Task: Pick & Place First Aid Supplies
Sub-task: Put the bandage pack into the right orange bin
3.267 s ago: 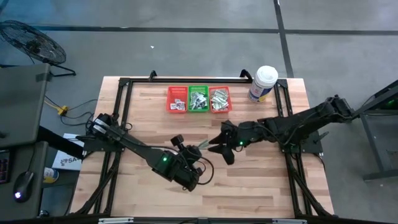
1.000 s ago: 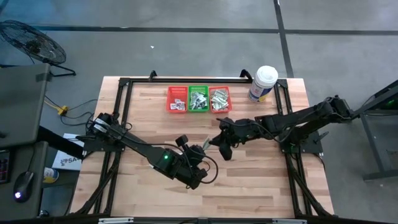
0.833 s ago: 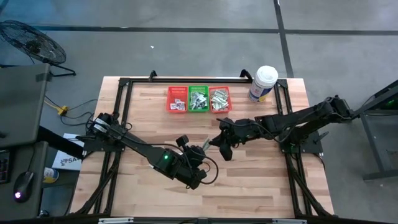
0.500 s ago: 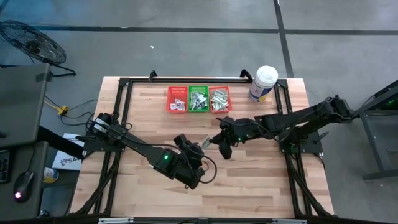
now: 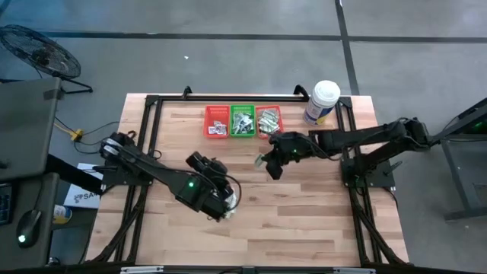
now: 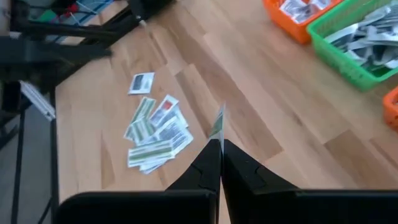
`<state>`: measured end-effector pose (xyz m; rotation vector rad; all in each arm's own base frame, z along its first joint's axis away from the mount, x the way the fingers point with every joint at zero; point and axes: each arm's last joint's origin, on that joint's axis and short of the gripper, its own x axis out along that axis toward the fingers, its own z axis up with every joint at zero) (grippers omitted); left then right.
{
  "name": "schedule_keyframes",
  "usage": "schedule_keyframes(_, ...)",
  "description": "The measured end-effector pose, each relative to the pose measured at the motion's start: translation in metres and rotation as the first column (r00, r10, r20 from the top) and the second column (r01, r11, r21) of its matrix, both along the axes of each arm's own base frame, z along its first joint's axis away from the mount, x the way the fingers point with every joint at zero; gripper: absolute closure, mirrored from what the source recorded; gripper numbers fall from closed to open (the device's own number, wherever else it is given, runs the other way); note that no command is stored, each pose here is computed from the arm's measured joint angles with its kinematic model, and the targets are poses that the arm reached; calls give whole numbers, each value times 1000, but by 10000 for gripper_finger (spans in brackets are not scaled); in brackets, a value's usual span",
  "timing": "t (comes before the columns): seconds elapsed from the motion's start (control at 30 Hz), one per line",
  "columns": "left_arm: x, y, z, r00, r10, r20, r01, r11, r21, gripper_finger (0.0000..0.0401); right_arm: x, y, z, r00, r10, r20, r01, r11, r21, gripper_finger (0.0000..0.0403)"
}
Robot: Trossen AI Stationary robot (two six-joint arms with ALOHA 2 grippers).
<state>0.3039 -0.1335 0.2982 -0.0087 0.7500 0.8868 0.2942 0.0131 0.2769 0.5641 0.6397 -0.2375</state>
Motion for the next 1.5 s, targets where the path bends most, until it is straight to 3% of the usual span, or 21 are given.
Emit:
schedule_keyframes(0.3,-49,26,-10,996,53,74,-52,999,-16,151,-1,-51,1,996,-87,7,87,996,-1,403)
schedule_keyframes(0.63,-113,60,-38,959,75,272,-37,989,-141,151,-14,-115,5,966,-253,57,254,967,-10,403)
schedule_keyframes(0.83,-151,85,-45,942,82,324,-19,981,-192,151,-24,-146,3,938,-339,64,342,939,-34,403)
schedule_keyframes(1.1,-171,115,-36,922,21,385,50,983,-175,151,-17,-174,-30,917,-397,-48,393,917,-70,403)
schedule_keyframes(1.5,-170,145,-31,935,-32,353,92,984,-155,151,-1,-192,-88,870,-446,-209,446,894,-50,403)
